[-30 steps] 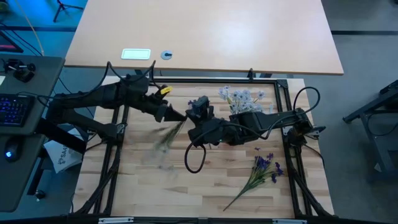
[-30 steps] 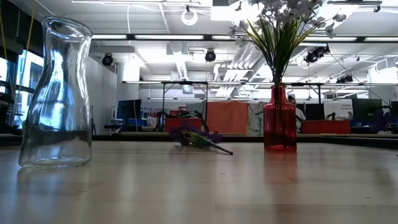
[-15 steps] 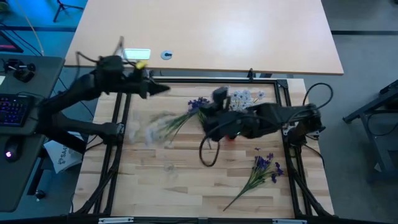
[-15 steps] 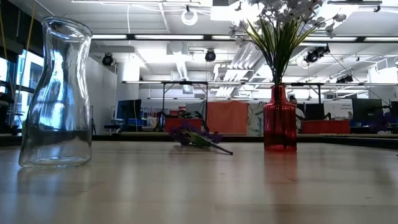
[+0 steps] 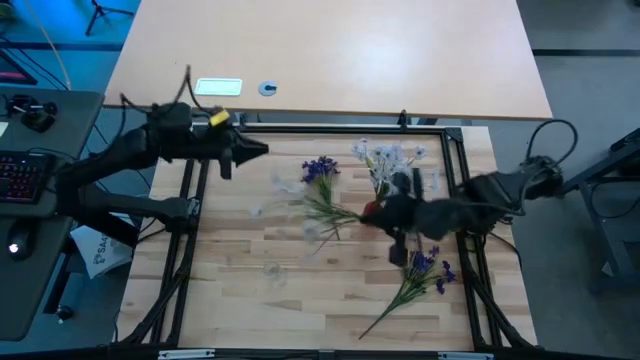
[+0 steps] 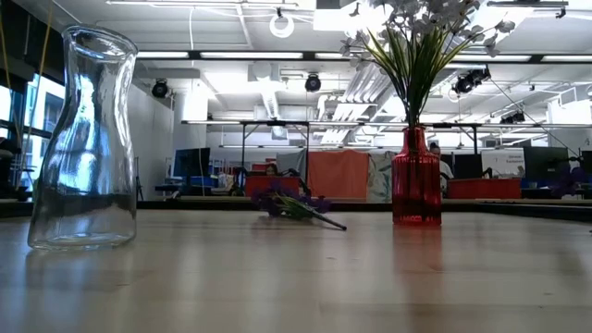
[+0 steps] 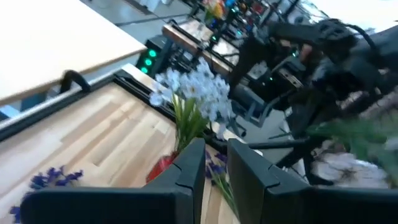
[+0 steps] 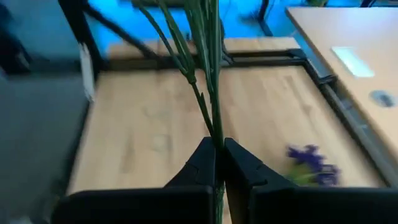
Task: Sort flowers into vase by color
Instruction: Put the white flowers into the red vase
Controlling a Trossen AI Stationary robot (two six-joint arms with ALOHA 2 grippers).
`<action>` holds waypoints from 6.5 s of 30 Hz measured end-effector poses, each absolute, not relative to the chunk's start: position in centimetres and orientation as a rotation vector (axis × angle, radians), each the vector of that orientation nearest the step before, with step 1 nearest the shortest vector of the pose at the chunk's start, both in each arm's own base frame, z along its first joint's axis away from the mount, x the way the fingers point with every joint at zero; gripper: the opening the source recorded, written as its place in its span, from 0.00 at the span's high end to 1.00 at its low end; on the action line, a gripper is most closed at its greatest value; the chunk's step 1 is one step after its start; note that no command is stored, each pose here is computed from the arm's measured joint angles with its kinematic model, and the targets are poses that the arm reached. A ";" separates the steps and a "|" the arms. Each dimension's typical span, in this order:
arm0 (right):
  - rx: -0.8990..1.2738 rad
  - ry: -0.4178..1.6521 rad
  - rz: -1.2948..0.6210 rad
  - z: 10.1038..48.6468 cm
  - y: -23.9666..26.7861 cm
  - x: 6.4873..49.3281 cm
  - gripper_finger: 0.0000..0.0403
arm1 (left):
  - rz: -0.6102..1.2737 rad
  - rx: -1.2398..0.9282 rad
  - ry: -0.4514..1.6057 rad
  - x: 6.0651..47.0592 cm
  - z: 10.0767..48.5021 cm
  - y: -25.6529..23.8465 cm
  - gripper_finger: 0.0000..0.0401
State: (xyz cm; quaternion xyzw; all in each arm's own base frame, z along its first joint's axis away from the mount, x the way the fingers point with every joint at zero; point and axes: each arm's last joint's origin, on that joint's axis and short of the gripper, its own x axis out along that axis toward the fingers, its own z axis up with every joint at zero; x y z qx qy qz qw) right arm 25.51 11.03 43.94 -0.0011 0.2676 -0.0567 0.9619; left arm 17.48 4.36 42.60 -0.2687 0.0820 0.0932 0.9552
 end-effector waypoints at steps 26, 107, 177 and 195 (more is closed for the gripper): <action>0.284 0.268 -0.008 30.5 16.1 18.2 1.00 | 0.104 -0.721 -0.052 19.6 33.8 2.7 0.86; 0.284 -0.042 0.250 30.2 10.0 31.6 1.00 | -0.149 -0.207 -0.116 30.7 33.5 -9.8 0.75; 0.298 0.057 0.088 31.2 6.8 30.2 0.98 | -0.040 -0.171 0.002 31.9 32.5 -5.3 0.99; 0.194 -0.022 0.194 36.8 6.5 23.0 1.00 | 0.044 -0.193 0.348 26.8 32.1 -4.3 0.64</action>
